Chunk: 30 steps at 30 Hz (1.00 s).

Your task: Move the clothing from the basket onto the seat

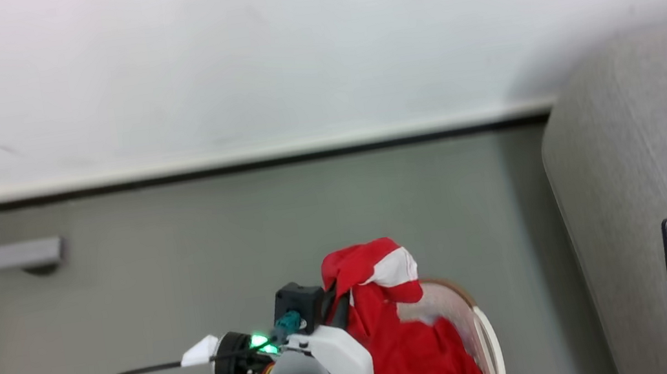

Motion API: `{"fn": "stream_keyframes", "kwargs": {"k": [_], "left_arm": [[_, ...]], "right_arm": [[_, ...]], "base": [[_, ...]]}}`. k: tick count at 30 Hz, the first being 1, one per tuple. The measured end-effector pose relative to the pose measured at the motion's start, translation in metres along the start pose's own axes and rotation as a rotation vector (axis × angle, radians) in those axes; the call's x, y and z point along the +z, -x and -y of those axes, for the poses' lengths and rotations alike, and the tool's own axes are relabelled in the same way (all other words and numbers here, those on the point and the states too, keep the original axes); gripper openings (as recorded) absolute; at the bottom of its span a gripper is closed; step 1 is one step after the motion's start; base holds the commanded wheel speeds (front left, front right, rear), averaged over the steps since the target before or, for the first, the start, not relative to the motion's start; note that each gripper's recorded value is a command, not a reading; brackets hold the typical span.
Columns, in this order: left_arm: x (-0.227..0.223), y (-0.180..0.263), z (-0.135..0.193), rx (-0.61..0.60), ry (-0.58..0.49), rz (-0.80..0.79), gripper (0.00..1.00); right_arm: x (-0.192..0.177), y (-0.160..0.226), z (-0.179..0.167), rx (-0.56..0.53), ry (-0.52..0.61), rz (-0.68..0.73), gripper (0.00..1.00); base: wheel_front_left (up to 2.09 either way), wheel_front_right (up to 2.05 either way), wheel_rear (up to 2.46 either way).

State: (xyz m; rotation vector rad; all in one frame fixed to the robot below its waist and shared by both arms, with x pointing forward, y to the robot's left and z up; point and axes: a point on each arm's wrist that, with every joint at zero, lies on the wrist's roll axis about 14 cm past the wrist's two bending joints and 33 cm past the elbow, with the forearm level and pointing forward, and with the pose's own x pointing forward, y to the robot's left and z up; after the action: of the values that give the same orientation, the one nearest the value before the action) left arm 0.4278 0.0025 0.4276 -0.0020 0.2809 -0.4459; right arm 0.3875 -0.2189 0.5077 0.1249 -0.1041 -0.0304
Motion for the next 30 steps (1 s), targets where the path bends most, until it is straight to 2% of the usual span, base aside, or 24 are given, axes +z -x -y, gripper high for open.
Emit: {"fn": "stream_keyframes", "kwargs": {"k": [5,11,14,15,22,26,30], "left_arm": [[0.051,0.032,0.006,-0.016,-0.029,0.136,0.0],[0.103,0.067,0.021,-0.056,-0.058,0.244,0.0],[0.119,0.077,0.03,-0.087,-0.073,0.266,0.0],[0.119,0.077,0.03,-0.087,-0.073,0.266,0.0],[0.135,0.087,0.048,-0.164,-0.163,0.264,0.0],[0.144,0.094,0.067,-0.222,-0.19,0.273,0.0],[0.15,0.102,0.084,-0.273,-0.195,0.275,0.0]], "right_arm": [[0.016,0.015,-0.034,0.134,0.042,0.033,1.0],[0.027,0.032,-0.099,0.409,0.116,0.062,1.0],[0.028,0.039,-0.131,0.559,0.159,0.066,1.0],[0.028,0.039,-0.131,0.559,0.159,0.066,1.0],[0.009,0.057,-0.176,0.832,0.286,0.009,1.0],[0.003,0.057,-0.182,0.901,0.363,-0.023,1.0],[0.006,0.05,-0.184,0.915,0.421,-0.008,1.0]], "base": [[0.0,0.0,0.0],[0.0,0.0,0.0],[0.0,0.0,0.0],[0.0,0.0,0.0],[0.0,0.0,0.0],[0.0,0.0,0.0],[0.0,0.0,0.0]]}}
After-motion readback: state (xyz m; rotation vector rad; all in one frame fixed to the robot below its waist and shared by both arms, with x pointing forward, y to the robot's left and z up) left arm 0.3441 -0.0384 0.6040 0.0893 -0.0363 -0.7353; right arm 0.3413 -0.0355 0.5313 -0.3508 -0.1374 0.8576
